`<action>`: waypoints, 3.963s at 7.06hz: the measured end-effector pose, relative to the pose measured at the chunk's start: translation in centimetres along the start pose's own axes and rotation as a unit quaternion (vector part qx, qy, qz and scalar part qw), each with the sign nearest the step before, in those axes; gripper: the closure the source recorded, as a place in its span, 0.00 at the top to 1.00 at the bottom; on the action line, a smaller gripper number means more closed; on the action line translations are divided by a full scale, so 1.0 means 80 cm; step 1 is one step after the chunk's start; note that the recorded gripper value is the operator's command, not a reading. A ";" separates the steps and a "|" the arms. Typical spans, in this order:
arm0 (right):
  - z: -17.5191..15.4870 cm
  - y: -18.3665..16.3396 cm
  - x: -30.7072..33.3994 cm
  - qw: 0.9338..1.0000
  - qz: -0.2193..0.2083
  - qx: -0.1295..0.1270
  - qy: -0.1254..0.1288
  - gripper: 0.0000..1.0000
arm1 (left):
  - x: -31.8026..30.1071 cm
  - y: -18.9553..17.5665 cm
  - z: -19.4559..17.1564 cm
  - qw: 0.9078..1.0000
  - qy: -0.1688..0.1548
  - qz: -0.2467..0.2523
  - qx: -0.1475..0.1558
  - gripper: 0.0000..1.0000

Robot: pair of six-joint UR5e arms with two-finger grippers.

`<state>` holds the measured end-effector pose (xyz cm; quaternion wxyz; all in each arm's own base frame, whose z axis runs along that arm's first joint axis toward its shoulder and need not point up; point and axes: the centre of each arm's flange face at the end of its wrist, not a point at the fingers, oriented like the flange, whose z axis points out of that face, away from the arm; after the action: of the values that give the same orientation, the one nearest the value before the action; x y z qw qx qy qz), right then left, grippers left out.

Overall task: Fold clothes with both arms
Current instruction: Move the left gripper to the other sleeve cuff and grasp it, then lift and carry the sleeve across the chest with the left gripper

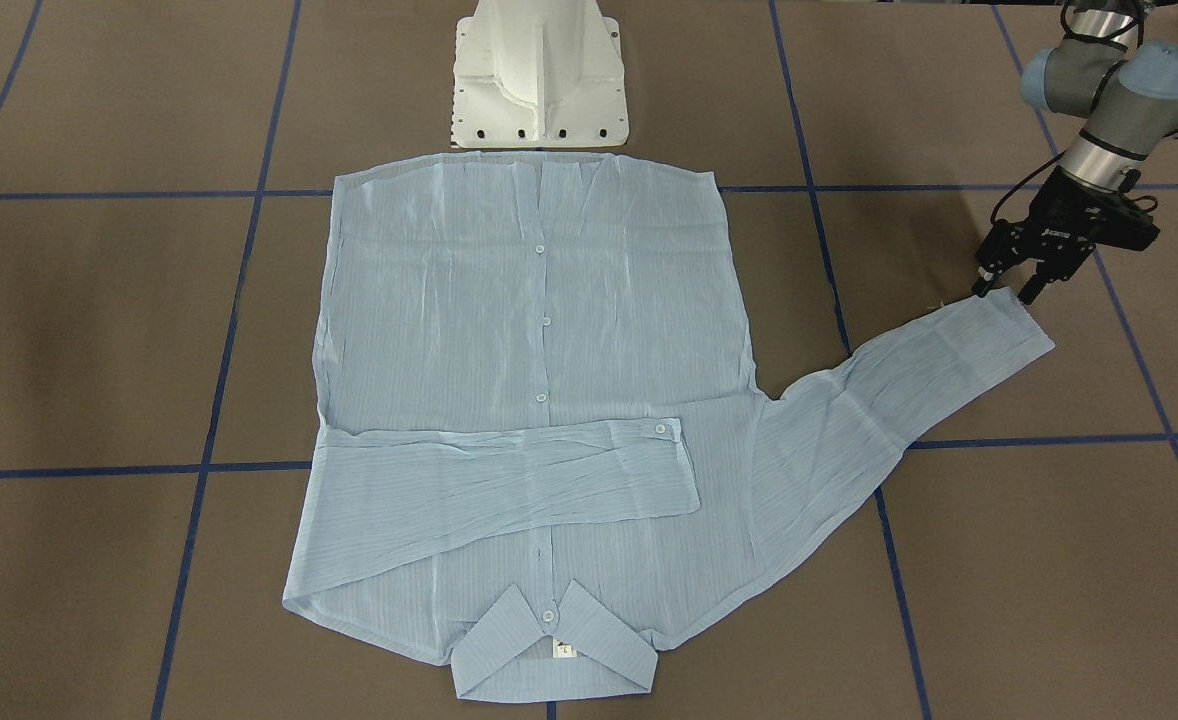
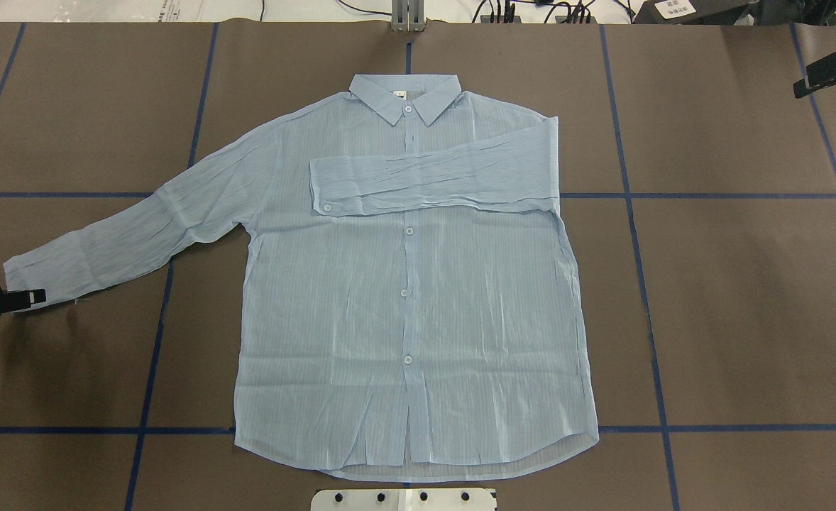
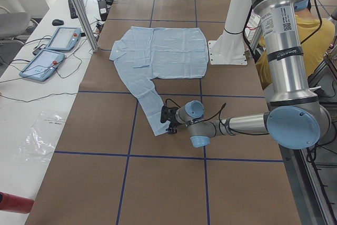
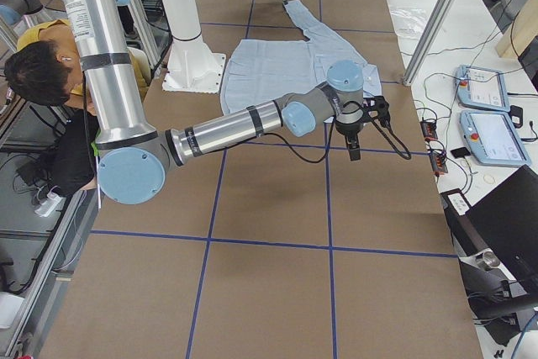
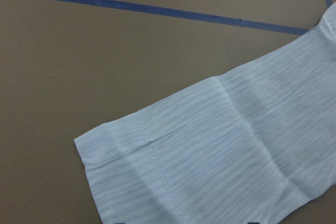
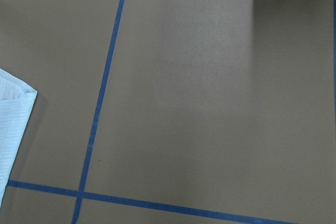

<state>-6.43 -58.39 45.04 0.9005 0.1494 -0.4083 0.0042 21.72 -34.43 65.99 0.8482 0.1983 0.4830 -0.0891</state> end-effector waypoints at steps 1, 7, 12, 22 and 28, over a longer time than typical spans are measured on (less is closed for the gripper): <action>0.000 0.000 0.000 1.000 0.000 0.000 0.000 1.00 | 0.001 0.003 0.002 1.000 -0.001 0.002 -0.004 0.82; -0.002 0.000 -0.001 1.000 -0.001 0.002 0.000 1.00 | -0.002 0.008 0.005 1.000 -0.006 0.004 -0.004 0.00; -0.003 0.000 -0.003 1.000 0.002 0.002 -0.001 1.00 | 0.044 -0.053 -0.041 0.998 0.044 0.018 0.041 0.00; 0.002 0.005 0.003 1.000 0.008 -0.002 0.001 1.00 | 0.689 -0.249 0.108 0.979 0.177 -0.082 0.059 0.00; 0.002 0.005 0.003 1.000 0.009 -0.002 0.002 1.00 | 0.781 -0.102 0.162 0.983 0.181 -0.032 0.024 1.00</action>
<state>-6.44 -58.09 45.47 0.9015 0.1436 -0.4081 0.0113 61.40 -44.75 16.42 0.7385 0.2163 0.6322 -0.0902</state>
